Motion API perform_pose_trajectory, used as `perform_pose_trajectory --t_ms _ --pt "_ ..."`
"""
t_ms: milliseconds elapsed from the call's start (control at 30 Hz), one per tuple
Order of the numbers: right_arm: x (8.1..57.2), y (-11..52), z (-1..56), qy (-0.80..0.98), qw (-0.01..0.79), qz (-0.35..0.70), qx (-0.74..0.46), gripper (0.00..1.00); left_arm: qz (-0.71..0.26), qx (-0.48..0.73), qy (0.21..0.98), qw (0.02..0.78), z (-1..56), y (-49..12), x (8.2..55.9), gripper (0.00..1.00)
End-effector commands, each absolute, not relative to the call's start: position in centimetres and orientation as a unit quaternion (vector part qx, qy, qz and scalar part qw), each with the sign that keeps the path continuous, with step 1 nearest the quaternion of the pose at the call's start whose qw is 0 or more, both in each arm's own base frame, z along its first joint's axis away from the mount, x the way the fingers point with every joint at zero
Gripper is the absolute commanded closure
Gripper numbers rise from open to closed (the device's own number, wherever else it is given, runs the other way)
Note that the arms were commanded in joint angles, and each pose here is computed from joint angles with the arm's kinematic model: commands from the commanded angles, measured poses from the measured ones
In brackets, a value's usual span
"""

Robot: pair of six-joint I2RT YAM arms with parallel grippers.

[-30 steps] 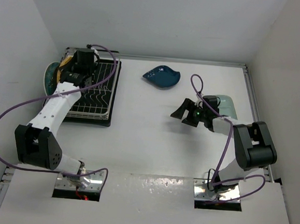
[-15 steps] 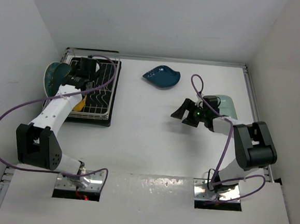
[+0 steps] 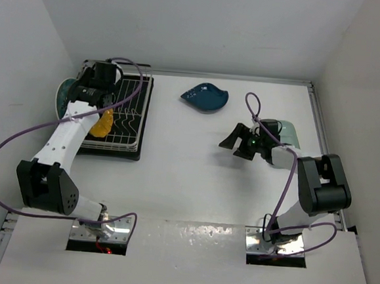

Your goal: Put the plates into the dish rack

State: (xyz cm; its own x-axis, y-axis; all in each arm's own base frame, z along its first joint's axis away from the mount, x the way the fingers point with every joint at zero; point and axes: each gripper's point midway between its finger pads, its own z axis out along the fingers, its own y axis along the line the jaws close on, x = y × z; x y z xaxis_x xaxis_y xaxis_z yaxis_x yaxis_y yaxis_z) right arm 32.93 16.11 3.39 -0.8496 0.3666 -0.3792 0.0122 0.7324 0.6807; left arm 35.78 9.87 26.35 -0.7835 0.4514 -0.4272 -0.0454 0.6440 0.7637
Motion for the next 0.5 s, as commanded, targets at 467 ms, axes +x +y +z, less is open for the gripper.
perform_pose_trajectory --t_ms 467 --pt "38.7 -1.6 8.1 0.881 0.299 0.146 0.336 0.1 0.174 0.217 0.869 0.409 30.1 1.9 37.5 0.25"
